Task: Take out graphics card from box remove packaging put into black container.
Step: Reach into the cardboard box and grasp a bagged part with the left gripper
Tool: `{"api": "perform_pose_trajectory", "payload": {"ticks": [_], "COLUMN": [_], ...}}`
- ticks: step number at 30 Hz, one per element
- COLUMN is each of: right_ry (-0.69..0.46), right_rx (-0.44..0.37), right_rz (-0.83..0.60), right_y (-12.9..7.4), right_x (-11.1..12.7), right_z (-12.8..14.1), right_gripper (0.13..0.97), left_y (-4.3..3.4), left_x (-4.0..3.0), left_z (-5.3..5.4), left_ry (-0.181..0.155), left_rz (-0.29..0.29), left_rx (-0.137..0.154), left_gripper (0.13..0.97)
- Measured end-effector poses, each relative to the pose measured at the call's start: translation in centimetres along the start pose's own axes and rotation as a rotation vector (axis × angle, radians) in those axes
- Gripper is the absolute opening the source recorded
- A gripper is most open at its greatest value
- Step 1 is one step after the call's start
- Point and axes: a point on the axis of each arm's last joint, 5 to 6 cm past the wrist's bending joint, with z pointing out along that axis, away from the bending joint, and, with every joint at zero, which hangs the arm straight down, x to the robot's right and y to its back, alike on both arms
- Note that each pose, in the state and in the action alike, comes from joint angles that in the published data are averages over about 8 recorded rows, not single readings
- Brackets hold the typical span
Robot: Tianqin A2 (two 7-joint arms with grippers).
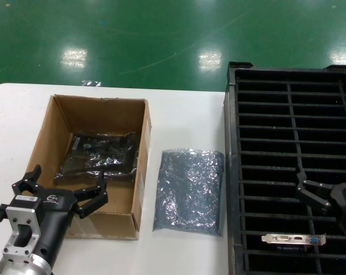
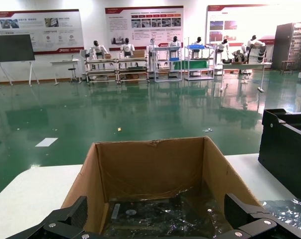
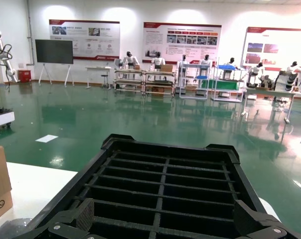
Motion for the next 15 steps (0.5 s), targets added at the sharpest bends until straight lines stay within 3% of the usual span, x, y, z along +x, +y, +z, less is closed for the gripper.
{"api": "perform_pose_trajectory", "payload": {"ticks": [15], "right_ry": [0.0], "right_rx": [0.0], "right_rz": [0.0], "right_y": [0.0], "right_x": [0.0], "right_z": [0.0], "right_gripper": [0.966], "left_y": [-0.31], "left_x": [-0.27], "left_z": [0.06], "left_ry": [0.008], "left_rz": [0.021], "left_rx": [0.008], "left_gripper": [0.966]}}
